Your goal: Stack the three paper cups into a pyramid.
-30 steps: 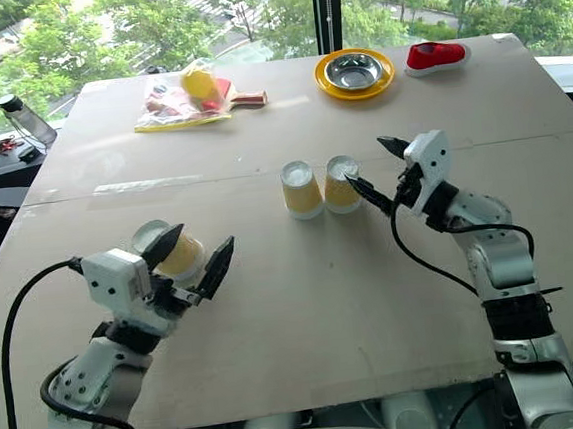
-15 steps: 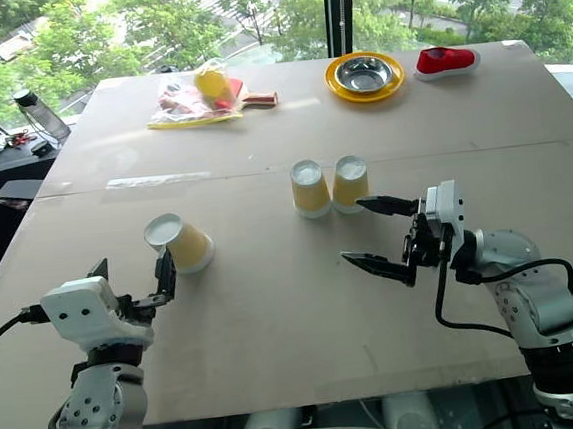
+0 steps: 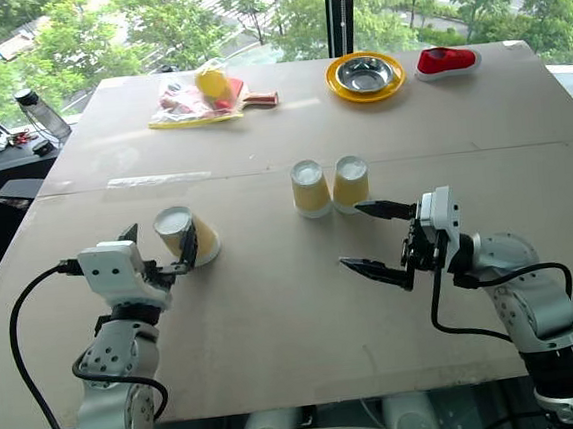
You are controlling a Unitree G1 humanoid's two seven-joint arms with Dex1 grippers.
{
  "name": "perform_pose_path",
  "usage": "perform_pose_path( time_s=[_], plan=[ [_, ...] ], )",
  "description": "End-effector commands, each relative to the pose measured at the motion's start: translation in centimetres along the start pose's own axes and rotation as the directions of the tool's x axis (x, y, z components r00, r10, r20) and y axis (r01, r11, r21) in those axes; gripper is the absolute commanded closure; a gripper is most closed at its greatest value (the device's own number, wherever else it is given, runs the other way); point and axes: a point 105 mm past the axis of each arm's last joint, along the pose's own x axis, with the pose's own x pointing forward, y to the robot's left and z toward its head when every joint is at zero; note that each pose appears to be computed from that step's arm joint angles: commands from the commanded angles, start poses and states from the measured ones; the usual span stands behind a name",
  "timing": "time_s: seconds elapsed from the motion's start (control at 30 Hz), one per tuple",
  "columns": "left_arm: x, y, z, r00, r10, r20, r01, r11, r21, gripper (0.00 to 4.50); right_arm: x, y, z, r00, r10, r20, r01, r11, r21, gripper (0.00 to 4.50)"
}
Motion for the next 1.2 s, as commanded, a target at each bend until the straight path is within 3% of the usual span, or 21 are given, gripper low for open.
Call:
perform_pose_path(
  time_s=[0.03, 0.5, 0.83, 1.2],
  plan=[
    [0.1, 0.4, -0.5, 1.000, -0.004, -0.014, 0.004, 1.000, 0.020, 0.00, 0.3, 0.5, 1.1, 0.999, 0.008, 0.038, -0.007, 0.999, -0.046, 0.06],
    [1.1, -0.1, -0.7, 0.999, -0.032, -0.004, 0.032, 0.999, 0.008, 0.00, 0.7, 0.5, 1.3, 0.998, 0.001, 0.056, 0.002, 0.999, -0.052, 0.06],
    [0.3, -0.3, 1.2, 0.992, -0.018, 0.125, 0.018, 1.000, 0.003, 0.00, 0.7, 0.5, 1.2, 0.998, -0.005, 0.061, 0.008, 0.998, -0.054, 0.06],
    [0.8, -0.7, -0.8, 0.997, -0.058, 0.042, 0.057, 0.998, 0.006, 0.00, 0.6, 0.5, 1.4, 0.998, -0.008, 0.064, 0.012, 0.998, -0.060, 0.06]
  ],
)
